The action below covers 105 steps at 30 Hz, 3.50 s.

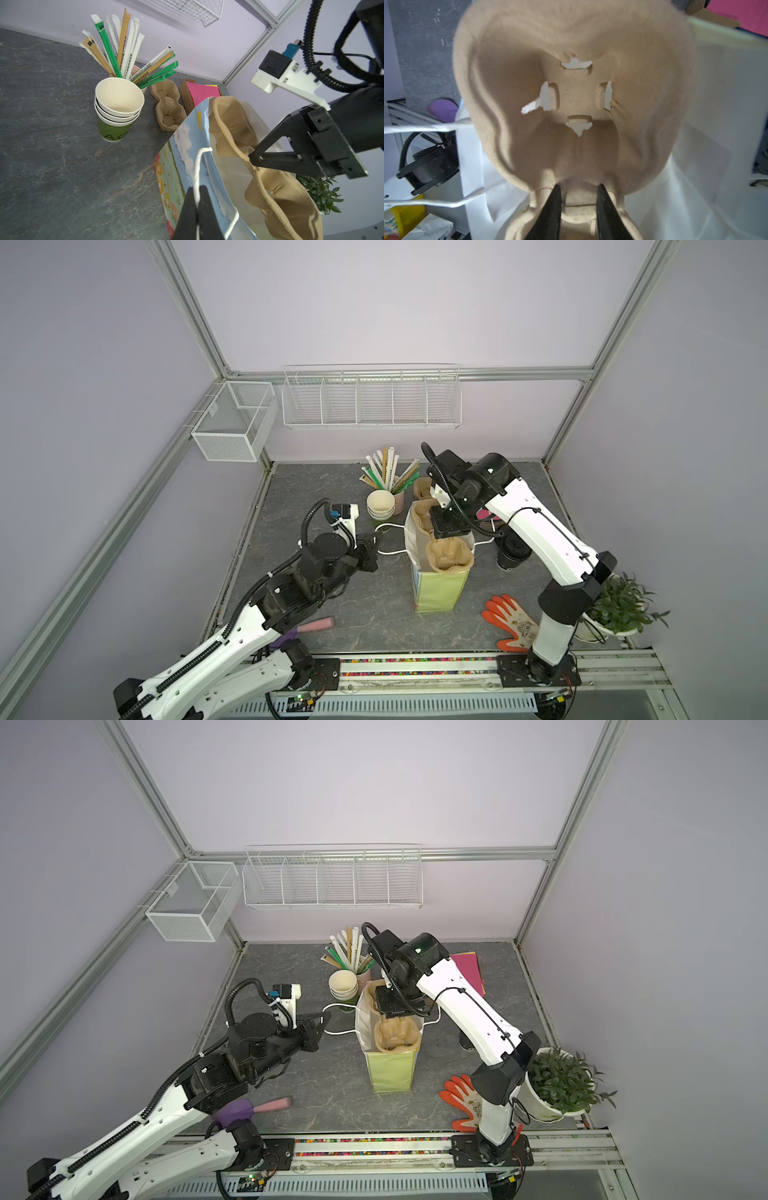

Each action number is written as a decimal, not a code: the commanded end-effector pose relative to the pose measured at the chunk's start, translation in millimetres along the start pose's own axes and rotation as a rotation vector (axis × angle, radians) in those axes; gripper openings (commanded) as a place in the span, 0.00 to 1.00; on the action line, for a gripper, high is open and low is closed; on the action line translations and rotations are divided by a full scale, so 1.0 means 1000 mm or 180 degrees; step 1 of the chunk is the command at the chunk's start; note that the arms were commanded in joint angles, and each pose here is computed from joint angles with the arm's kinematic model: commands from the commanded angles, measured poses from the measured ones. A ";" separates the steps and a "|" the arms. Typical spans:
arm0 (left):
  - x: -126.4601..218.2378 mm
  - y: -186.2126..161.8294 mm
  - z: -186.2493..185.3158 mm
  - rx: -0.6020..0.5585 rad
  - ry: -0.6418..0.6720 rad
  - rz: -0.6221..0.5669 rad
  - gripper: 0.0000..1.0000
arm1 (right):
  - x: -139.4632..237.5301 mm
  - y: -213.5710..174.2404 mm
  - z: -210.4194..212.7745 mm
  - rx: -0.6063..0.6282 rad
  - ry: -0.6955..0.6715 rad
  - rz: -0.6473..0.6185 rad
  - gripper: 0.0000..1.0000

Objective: Pack the takeout coffee

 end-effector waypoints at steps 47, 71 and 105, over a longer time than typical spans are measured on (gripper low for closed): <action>-0.004 0.017 -0.029 -0.0020 -0.0088 -0.0045 0.00 | -0.009 -0.010 -0.030 -0.0138 -0.0291 0.0508 0.28; -0.007 0.011 -0.034 -0.0053 -0.0117 0.0001 0.00 | 0.006 0.006 0.002 -0.0191 -0.0195 0.0109 0.27; 0.000 0.010 -0.027 -0.0090 -0.0056 -0.0007 0.00 | 0.009 0.014 -0.006 -0.0086 -0.0368 -0.0224 0.27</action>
Point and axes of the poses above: each gripper's point midway between its finger pads, its own x axis back along the fingers, its own z axis along the line the jaws close on, y = z × x, the point moved 1 cm from there along x, back along the fingers, and after that the axes turned 3 degrees about -x, right-handed, at the moved point
